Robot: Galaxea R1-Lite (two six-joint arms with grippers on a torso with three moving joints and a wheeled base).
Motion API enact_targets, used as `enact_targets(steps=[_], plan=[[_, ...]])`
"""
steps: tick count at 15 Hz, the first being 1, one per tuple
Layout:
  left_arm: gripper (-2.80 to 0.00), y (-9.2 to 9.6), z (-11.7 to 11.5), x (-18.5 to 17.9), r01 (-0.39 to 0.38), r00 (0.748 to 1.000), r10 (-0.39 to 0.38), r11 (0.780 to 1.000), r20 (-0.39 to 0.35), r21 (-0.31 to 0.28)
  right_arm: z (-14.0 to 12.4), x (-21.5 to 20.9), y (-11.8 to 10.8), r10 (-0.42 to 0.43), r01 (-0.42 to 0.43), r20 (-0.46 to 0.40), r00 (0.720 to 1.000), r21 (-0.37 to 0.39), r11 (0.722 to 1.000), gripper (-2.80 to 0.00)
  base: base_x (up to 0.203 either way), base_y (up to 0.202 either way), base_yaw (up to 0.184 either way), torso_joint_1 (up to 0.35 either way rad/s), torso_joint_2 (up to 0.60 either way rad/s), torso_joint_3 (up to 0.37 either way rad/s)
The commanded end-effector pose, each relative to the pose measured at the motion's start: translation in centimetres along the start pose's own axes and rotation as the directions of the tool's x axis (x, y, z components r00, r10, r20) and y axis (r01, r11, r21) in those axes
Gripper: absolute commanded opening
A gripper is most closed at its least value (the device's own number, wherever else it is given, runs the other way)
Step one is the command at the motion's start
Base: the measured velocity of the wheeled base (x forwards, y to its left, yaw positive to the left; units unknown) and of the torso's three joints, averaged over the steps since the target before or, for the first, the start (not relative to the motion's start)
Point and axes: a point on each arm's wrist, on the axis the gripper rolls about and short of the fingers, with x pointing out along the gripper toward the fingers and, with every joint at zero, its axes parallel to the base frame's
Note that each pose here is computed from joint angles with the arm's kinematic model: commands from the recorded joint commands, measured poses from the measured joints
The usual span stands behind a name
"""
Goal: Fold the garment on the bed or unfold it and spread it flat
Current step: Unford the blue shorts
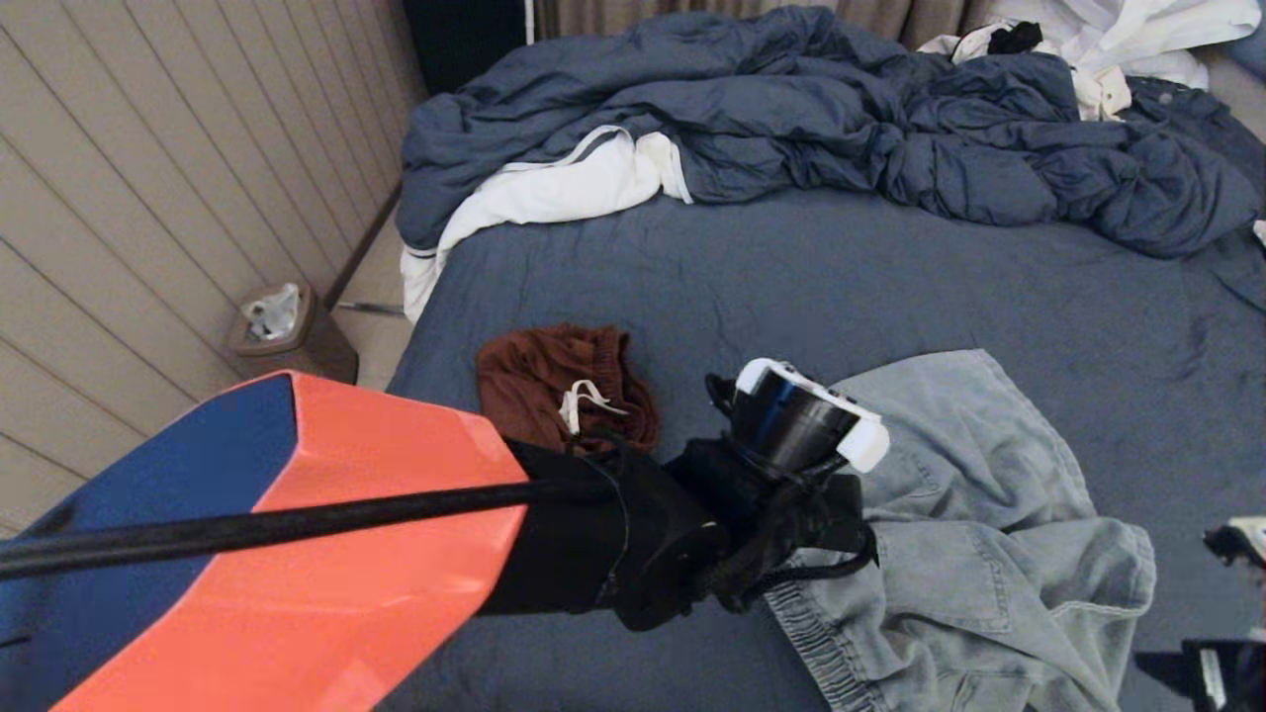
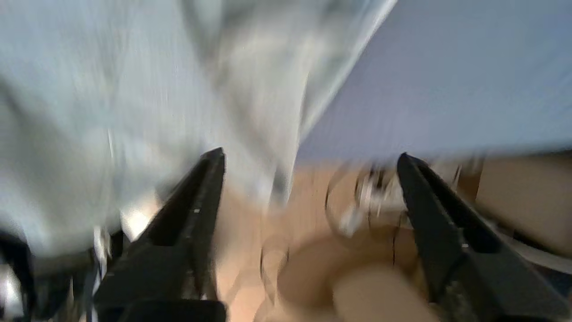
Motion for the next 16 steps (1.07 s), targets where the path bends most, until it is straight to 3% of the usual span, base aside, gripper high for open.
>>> enact_targets(steps=[1,5,9,14,16], plan=[[-2.80,2.3,2.5,-1.0,-0.039,0.998,0.041,0.998,0.046,-0.050,4.0,1.0,-1.2,-0.013,0.011,0.059,0.998,0.026,1.000,-2.80,0.000,0.000,0.000,0.000,0.00,0.000],[-2.80,4.9,2.8,-2.1,-0.100,0.994,0.103,0.991,0.028,-0.090,11.2,6.2,-3.0,0.021,-0.033,0.100,0.995,0.118,0.992,-2.80,0.000,0.000,0.000,0.000,0.00,0.000],[-2.80,4.4,0.9,-1.8,-0.104,0.994,0.103,0.992,-0.022,-0.067,17.6,10.4,-3.4,0.051,-0.093,0.177,0.983,0.237,0.967,-2.80,0.000,0.000,0.000,0.000,0.00,0.000],[-2.80,3.4,-3.4,2.1,-0.126,0.987,0.120,0.991,-0.108,-0.044,21.4,14.8,-1.4,0.108,-0.161,0.188,0.976,0.295,0.942,-2.80,0.000,0.000,0.000,0.000,0.00,0.000],[-2.80,3.3,-3.6,2.8,-0.131,0.986,0.120,0.987,-0.113,-0.096,22.3,15.8,-1.1,0.113,-0.171,0.201,0.973,0.298,0.939,-2.80,0.000,0.000,0.000,0.000,0.00,0.000]])
